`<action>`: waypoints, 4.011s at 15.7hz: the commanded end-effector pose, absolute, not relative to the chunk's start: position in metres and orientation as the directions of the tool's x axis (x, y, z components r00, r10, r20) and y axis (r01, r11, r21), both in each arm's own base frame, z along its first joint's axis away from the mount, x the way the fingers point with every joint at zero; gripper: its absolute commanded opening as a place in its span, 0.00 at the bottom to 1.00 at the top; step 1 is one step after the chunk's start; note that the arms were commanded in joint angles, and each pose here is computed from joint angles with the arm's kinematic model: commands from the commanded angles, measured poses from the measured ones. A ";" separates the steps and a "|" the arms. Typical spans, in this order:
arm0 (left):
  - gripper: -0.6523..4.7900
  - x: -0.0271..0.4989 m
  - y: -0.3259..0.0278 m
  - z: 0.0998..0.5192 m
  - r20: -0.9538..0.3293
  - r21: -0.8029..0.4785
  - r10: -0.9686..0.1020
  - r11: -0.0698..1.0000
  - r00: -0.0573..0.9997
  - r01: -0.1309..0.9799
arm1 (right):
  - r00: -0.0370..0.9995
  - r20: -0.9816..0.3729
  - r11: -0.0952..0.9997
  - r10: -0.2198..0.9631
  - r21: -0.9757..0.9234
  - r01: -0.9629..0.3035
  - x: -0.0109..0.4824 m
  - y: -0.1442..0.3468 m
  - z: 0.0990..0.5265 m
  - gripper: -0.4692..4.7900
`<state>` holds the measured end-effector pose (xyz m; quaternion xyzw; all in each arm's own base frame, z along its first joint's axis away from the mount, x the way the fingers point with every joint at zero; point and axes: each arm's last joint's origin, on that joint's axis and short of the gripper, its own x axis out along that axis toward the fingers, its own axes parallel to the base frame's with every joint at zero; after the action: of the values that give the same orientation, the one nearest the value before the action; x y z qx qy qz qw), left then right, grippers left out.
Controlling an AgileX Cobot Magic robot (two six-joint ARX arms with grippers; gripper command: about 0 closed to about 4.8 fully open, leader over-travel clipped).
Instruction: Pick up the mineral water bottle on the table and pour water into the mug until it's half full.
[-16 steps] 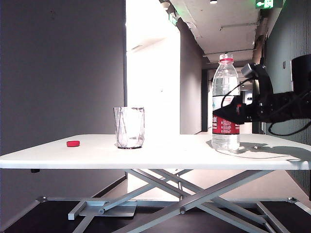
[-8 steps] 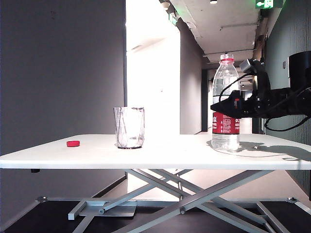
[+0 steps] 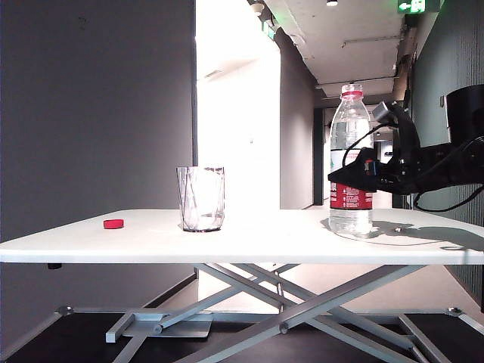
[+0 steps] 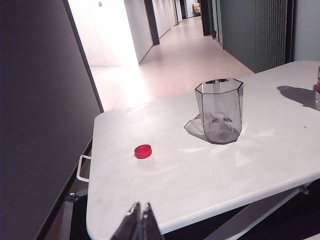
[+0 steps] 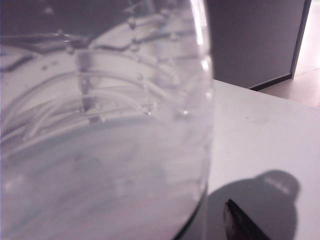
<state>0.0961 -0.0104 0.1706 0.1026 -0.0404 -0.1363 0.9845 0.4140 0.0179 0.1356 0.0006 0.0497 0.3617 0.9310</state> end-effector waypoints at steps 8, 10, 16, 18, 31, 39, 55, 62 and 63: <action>0.11 0.096 -0.010 0.172 0.065 0.213 -0.278 0.942 0.958 0.259 | 0.722 -0.056 0.723 0.690 0.008 -0.690 0.414 0.018 0.142 0.58; 0.11 0.096 -0.010 0.172 0.065 0.213 -0.278 0.942 0.958 0.259 | 0.722 -0.055 0.723 0.690 0.008 -0.690 0.414 0.018 0.142 0.58; 0.11 0.096 -0.010 0.172 0.065 0.213 -0.278 0.942 0.958 0.259 | 0.676 -0.013 0.676 0.737 -0.027 -0.737 0.413 0.020 0.147 0.42; 0.11 0.096 -0.010 0.172 0.065 0.213 -0.278 0.942 0.958 0.259 | 0.677 0.007 0.677 0.736 -0.018 -0.736 0.413 0.020 0.153 0.42; 0.11 0.096 -0.010 0.172 0.064 0.212 -0.278 0.942 0.958 0.259 | 0.716 -0.081 0.703 0.694 -0.137 -0.697 0.414 0.079 0.183 0.43; 0.11 0.096 -0.010 0.172 0.064 0.212 -0.278 0.942 0.958 0.259 | 0.854 -0.171 0.750 0.491 -0.416 -0.514 0.409 0.150 0.195 0.43; 0.11 0.096 -0.010 0.172 0.064 0.212 -0.278 0.942 0.958 0.259 | 0.940 -0.258 0.562 0.222 -0.754 -0.340 0.414 0.172 0.211 0.43; 0.11 0.096 -0.010 0.172 0.064 0.212 -0.278 0.942 0.958 0.259 | 0.954 -0.243 0.406 0.173 -0.865 -0.294 0.410 0.182 0.213 0.43; 0.11 0.096 -0.010 0.172 0.064 0.212 -0.278 0.942 0.958 0.259 | 0.956 -0.242 0.395 0.166 -0.872 -0.290 0.411 0.182 0.213 0.43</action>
<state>0.0961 -0.0104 0.1705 0.1026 -0.0402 -0.1363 0.9845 0.4072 0.1811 0.1925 -0.5388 0.1027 0.1708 0.8185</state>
